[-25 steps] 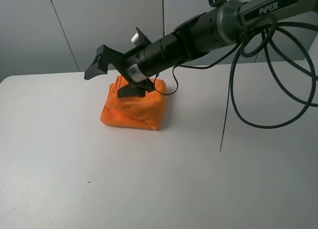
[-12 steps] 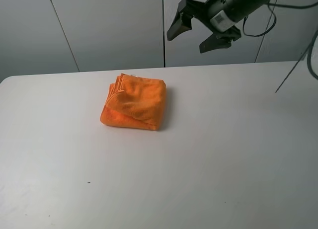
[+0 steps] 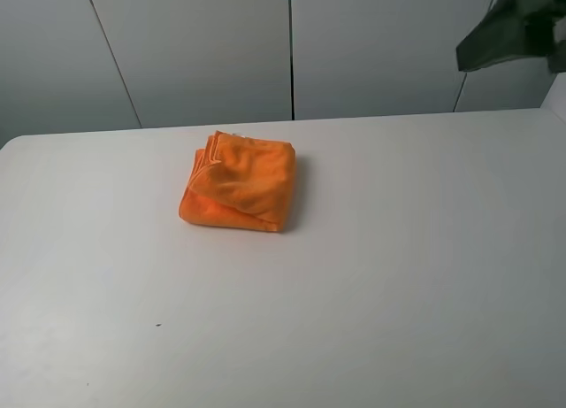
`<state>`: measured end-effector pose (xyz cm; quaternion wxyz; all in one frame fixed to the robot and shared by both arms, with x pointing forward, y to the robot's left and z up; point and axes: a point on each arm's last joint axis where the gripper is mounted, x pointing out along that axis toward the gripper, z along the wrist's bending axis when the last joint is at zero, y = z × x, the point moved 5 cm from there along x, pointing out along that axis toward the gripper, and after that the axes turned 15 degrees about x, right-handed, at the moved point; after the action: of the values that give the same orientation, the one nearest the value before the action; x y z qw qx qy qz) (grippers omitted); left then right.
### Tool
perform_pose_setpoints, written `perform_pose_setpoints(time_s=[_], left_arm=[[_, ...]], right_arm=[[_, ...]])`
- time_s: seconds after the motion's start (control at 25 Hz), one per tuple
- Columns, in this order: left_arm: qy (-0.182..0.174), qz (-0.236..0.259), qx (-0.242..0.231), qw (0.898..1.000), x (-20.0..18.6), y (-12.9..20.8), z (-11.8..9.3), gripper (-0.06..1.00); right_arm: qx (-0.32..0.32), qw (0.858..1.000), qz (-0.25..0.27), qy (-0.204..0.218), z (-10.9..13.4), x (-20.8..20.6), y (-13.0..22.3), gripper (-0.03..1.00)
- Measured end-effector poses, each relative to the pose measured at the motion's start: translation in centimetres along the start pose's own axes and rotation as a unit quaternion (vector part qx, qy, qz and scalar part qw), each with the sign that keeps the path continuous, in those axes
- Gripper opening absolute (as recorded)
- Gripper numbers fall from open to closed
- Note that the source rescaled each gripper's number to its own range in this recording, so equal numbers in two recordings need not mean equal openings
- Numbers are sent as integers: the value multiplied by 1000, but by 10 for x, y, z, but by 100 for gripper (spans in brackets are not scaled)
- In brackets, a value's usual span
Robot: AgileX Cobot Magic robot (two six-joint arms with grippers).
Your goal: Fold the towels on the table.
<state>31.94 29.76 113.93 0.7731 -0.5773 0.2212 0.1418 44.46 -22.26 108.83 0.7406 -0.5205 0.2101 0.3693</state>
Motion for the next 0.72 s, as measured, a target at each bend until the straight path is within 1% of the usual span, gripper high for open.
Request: perform_pose_setpoints(time_s=[0.16,0.24,0.4,0.48,0.6,0.72], left_arm=[[0,-20,-8,1000,-16,28,-10,99],[7,-25,-12,1000,-17,41,-16,99],[23,-32,-24,999,-15,62,-27,99],[30,-38,-28,998,-15,71,-32,99],[31,-44,-28,998,-14,81,-36,99],[28,-53,-22,998,-12,90,-38,99]], right_arm=[[-18,999,-39,-4,-14,-39,43,100],[-30,997,-68,-3,-22,-57,62,100],[-55,993,-103,13,-39,-79,95,100],[-64,992,-108,26,-48,-85,110,100],[-72,991,-108,41,-60,-88,130,100],[-73,990,-113,42,-67,-84,145,100]])
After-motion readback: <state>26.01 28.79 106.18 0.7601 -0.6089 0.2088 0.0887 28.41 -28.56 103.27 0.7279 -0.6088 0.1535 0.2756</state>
